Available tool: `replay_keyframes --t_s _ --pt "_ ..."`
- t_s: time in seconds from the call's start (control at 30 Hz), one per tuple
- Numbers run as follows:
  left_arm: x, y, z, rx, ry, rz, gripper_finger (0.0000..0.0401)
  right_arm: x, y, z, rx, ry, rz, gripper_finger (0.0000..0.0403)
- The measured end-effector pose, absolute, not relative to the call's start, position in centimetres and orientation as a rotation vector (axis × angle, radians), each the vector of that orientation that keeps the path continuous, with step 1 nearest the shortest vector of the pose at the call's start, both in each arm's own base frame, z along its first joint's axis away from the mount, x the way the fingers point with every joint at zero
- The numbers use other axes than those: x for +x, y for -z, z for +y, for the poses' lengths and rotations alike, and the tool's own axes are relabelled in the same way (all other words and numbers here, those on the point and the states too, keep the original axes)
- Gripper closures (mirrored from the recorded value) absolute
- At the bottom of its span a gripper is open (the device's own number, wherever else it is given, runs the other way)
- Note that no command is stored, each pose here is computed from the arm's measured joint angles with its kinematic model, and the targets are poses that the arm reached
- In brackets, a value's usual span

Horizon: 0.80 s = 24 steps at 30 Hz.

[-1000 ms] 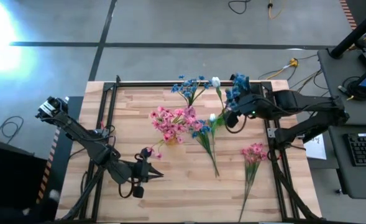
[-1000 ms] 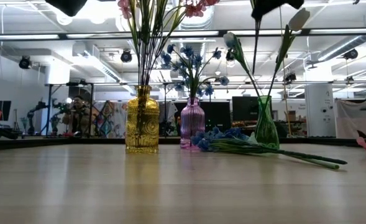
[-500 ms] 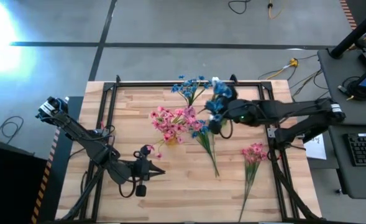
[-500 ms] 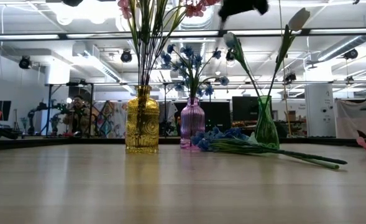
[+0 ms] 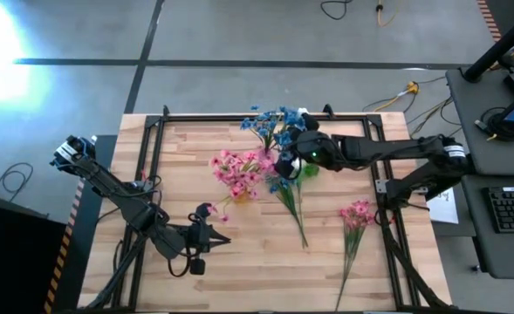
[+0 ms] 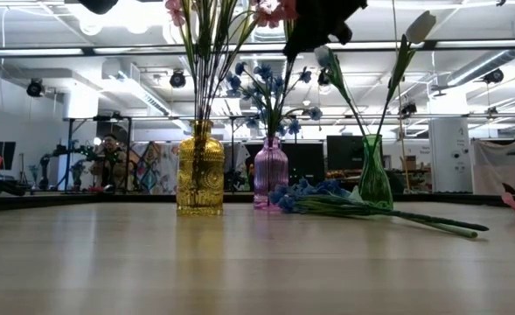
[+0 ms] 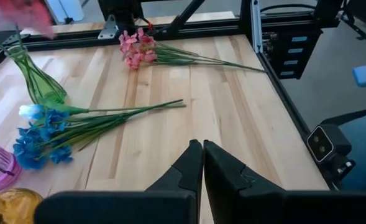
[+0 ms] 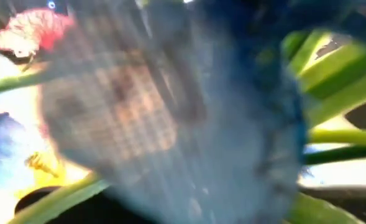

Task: Sort flowers into vase by color
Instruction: Put the left blue flowers into the purple flower vase

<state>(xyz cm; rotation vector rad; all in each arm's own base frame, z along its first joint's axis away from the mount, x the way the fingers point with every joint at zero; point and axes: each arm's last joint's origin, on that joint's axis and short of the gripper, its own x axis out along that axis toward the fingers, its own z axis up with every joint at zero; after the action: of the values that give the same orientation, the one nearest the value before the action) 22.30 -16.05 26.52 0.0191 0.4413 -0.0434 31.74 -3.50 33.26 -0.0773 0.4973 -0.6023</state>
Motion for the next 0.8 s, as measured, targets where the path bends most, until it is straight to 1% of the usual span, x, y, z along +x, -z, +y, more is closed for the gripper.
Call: replay_keyframes --t_s 0.17,0.5,0.8 --pt "22.3 -26.4 -16.0 0.026 0.042 0.451 0.0401 31.8 -33.4 -4.2 -0.034 0.549 0.479 0.0375" --pt "22.2 -26.3 -15.9 0.040 0.017 0.454 0.0401 31.8 -33.1 -4.6 -0.023 0.553 0.484 0.0375" --pt "22.2 -26.3 -15.9 0.041 0.016 0.455 0.0401 32.4 -32.1 -4.6 -0.027 0.553 0.515 0.0375"
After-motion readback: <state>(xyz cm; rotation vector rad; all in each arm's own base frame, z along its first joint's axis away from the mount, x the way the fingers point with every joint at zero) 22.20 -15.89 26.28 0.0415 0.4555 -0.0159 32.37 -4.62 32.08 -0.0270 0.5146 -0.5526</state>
